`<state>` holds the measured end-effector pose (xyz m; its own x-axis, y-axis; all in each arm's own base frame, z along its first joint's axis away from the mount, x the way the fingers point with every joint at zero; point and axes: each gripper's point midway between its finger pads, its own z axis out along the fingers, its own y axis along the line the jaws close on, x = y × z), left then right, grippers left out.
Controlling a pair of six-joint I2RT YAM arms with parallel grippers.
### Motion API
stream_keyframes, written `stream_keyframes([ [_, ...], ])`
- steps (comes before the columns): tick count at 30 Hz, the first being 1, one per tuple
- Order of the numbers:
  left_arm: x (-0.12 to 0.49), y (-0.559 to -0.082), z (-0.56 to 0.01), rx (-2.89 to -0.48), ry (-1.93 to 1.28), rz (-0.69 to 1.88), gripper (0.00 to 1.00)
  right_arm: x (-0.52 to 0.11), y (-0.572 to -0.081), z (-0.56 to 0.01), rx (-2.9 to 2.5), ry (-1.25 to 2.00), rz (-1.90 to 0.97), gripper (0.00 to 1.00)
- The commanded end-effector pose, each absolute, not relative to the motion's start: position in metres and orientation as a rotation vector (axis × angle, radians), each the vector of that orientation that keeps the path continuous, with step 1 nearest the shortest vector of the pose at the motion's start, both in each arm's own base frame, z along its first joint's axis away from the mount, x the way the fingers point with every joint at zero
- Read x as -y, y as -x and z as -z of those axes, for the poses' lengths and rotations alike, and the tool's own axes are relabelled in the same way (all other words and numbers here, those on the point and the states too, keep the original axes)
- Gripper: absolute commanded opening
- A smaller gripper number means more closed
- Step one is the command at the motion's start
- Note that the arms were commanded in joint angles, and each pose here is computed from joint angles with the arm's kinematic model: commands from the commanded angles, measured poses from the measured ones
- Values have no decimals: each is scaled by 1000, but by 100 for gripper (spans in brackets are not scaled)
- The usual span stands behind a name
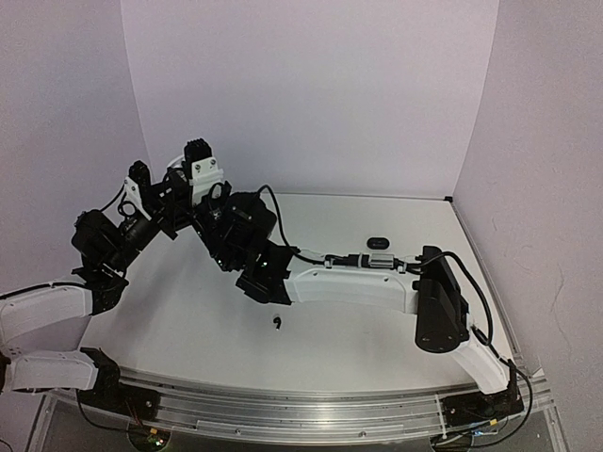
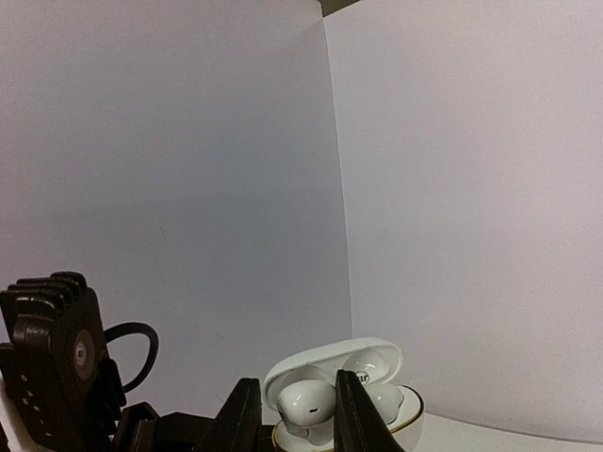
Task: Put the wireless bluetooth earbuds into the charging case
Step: Insert the left earbud into the left side groove of the charging case, then close the charging case with the earbuds.
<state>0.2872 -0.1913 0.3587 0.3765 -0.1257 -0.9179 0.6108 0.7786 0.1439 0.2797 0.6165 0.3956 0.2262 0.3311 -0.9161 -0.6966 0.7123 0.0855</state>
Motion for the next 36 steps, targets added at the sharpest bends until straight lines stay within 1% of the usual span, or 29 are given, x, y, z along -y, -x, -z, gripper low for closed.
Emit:
stream_keyframes([
  [1,194,-273,-379,-1010,-536,523,0,-615,-281,-399,-1142,388,-709,26],
  [9,194,-273,-378,-1013,-538,528,0,-613,-282,-401,-1141,386,-690,27],
  [14,195,-272,-378,-1014,-538,535,0,-612,-283,-405,-1129,388,-673,31],
  [22,196,-272,-376,-1027,-533,564,0,-610,-282,-410,-1117,396,-656,32],
  [26,197,-274,-372,-1060,-526,582,0,-613,-272,-425,-1077,431,-691,36],
  [31,198,-280,-360,-1136,-523,598,0,-610,-250,-455,-1014,487,-739,47],
  [36,198,-281,-352,-1187,-522,631,0,-586,-229,-498,-963,500,-843,57],
])
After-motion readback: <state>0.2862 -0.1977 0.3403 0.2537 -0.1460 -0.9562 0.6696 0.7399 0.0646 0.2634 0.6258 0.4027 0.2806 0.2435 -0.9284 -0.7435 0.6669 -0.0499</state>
